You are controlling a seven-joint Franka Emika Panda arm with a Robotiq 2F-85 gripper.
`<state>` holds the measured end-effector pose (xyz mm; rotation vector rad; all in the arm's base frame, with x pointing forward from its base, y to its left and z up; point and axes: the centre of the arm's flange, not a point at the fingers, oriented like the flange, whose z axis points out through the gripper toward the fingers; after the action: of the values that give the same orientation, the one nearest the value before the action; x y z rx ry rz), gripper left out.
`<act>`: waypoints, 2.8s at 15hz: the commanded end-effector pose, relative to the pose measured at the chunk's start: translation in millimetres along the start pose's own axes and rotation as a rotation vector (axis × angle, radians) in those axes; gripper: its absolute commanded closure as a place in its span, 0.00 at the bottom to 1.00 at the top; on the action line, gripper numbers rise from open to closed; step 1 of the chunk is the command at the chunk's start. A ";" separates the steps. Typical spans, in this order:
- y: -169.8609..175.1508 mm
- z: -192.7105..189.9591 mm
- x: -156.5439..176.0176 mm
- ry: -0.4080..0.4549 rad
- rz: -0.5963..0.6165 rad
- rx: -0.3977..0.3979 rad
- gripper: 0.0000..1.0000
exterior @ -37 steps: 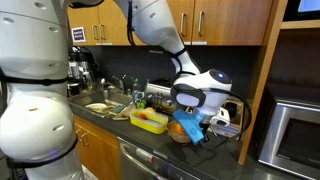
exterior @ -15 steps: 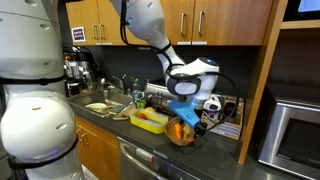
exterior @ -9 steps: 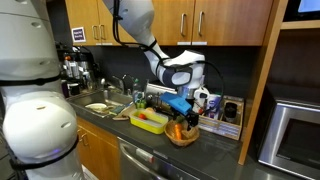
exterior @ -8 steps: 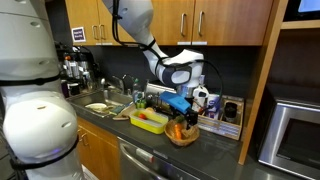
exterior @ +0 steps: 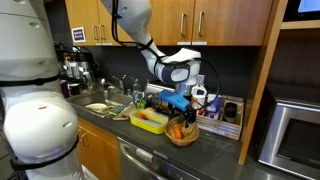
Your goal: Put the basket on the counter then put the carrot in the yellow container.
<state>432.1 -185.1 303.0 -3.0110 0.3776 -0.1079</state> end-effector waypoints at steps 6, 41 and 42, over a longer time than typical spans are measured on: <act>1.2 15.7 34.7 -0.002 -0.084 0.056 0.00; -53.1 16.2 17.4 -0.018 -0.431 0.166 0.00; -47.6 19.4 16.7 -0.026 -0.413 0.158 0.00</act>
<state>461.1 -129.8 301.5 -2.8413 -0.3139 -0.1598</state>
